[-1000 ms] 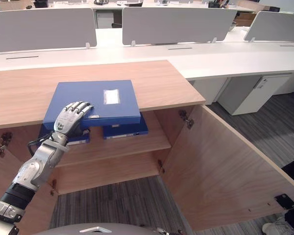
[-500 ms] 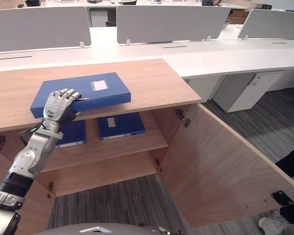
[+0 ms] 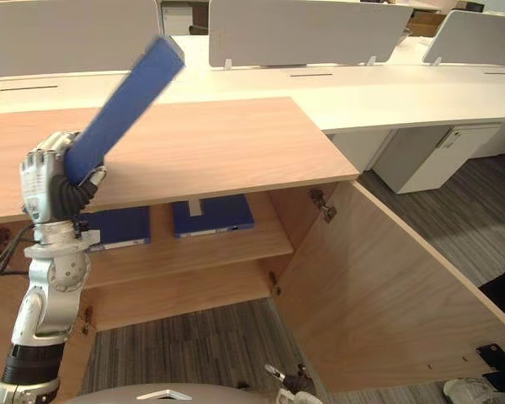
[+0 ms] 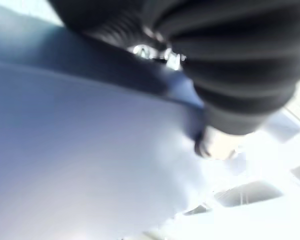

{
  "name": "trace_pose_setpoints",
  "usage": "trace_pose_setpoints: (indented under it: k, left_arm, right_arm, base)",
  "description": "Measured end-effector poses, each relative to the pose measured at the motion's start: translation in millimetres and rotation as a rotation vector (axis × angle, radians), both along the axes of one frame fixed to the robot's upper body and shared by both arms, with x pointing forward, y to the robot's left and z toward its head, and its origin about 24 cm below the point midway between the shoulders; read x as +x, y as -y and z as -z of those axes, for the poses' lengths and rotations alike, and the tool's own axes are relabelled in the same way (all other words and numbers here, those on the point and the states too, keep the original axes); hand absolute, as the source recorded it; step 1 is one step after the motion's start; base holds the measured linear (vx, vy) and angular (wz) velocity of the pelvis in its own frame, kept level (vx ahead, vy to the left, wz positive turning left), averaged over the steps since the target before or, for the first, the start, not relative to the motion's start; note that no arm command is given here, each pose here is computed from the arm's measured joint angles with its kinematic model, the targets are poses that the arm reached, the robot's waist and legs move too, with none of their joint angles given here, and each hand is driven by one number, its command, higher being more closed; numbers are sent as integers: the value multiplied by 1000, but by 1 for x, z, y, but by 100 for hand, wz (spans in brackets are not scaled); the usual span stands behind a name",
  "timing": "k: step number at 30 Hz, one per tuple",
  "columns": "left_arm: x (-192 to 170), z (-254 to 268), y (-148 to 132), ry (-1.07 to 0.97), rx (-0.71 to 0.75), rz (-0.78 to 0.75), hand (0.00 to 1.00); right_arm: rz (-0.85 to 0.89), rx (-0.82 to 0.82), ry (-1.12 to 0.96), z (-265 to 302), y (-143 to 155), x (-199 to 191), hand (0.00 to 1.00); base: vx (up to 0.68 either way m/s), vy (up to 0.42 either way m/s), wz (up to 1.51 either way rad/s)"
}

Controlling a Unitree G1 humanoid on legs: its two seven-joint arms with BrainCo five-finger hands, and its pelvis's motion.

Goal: Walk over to the cabinet, pick up the folder, carry it to the office cabinet, place the folder inside the office cabinet, then close the office cabinet door

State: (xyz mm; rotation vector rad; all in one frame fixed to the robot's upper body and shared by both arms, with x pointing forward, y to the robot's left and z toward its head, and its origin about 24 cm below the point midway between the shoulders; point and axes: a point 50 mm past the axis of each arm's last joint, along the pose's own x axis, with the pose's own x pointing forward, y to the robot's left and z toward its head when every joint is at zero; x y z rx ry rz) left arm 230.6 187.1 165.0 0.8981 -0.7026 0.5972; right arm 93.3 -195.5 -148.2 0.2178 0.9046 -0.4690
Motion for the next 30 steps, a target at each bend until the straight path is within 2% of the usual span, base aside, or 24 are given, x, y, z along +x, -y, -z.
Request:
trace_pose_setpoints:
  k: [5,14,16,19,24,30]
  left_arm:
    - [-27,-6,-6,99,-182,7,100]
    - [-68,-4,-11,195,-453,72,100]
    - [-70,-3,-9,194,-488,89,100]
    - [-73,4,-5,190,-599,144,100]
    - [-71,8,12,160,-766,325,100]
    - [-67,9,27,129,-842,492,100]
  right_arm:
    - [4,21,219,-26,-16,29,0]
    - [37,-39,719,-113,-10,72,0]
    - [35,-48,778,-125,-10,75,0]
    - [26,-40,932,-157,-14,82,0]
    - [-14,-33,1186,-208,-25,90,0]
    - [-82,-30,1329,-236,-39,107,0]
  base:
    - [3,-14,-2]
    - [-29,-24,1]
    - [-24,-18,0]
    - [-36,-32,0]
    - [-14,-18,2]
    - [0,-1,2]
